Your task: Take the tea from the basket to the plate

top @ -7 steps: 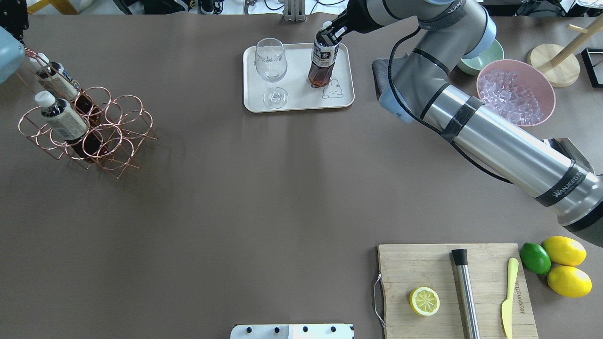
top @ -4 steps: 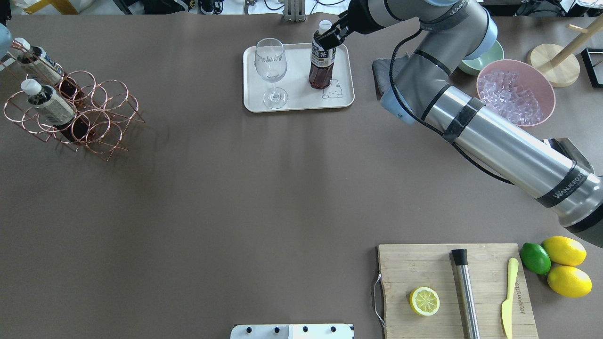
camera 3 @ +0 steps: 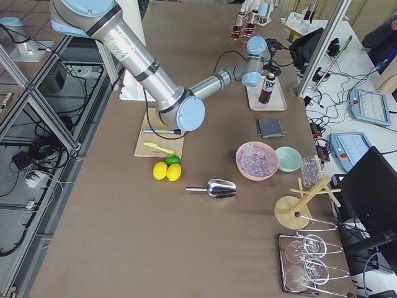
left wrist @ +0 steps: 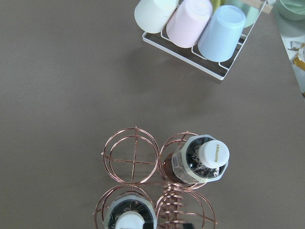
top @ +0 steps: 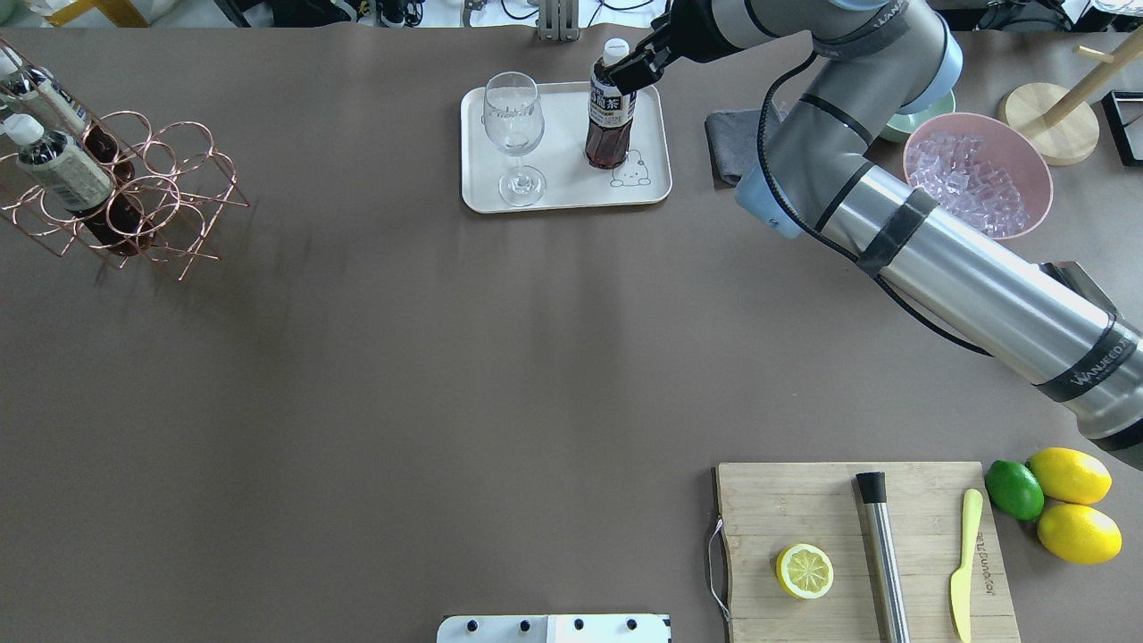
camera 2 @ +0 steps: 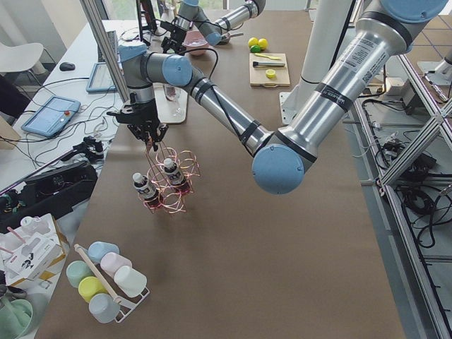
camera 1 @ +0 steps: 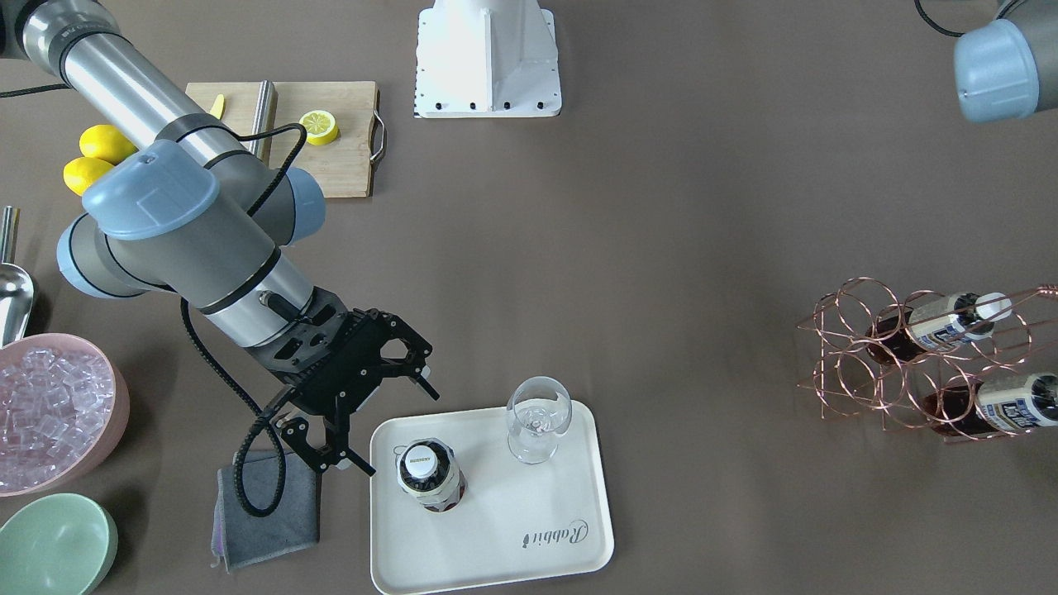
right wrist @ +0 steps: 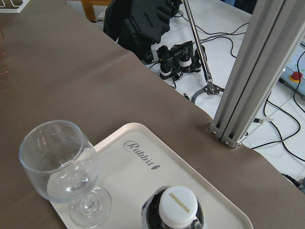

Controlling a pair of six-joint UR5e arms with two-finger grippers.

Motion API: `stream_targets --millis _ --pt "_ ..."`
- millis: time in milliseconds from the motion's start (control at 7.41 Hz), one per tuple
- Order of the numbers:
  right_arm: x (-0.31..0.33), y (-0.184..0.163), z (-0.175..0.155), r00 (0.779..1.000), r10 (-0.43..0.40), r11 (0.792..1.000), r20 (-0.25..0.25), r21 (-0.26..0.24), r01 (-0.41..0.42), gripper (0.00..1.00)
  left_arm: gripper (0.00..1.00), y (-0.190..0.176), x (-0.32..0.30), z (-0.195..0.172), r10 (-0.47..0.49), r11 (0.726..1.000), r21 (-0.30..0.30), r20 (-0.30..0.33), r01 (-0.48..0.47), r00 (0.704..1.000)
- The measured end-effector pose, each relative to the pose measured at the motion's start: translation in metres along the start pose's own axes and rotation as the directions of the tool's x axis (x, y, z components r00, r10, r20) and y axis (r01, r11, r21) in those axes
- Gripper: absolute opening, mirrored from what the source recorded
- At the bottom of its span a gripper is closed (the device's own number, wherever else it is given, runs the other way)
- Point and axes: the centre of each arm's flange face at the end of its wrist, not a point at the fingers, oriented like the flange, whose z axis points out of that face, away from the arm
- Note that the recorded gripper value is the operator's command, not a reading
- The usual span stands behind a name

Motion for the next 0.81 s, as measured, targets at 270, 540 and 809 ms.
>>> stream_targets --millis 270,540,809 --pt "0.006 0.005 -0.046 1.0 0.012 1.0 -0.006 -0.012 -0.013 0.99 0.0 -0.017 0.013 0.008 -0.014 1.0 0.019 -0.009 0.014 1.0" --pt "0.029 0.02 -0.112 0.998 0.056 0.997 0.004 -0.061 -0.055 0.99 0.0 -0.03 0.019 0.014 -0.032 0.999 0.026 -0.01 0.032 0.999" --pt "0.068 0.042 -0.198 0.987 0.161 0.977 0.003 -0.143 -0.159 0.99 0.0 -0.042 0.025 0.023 -0.052 0.998 0.025 -0.009 0.052 0.999"
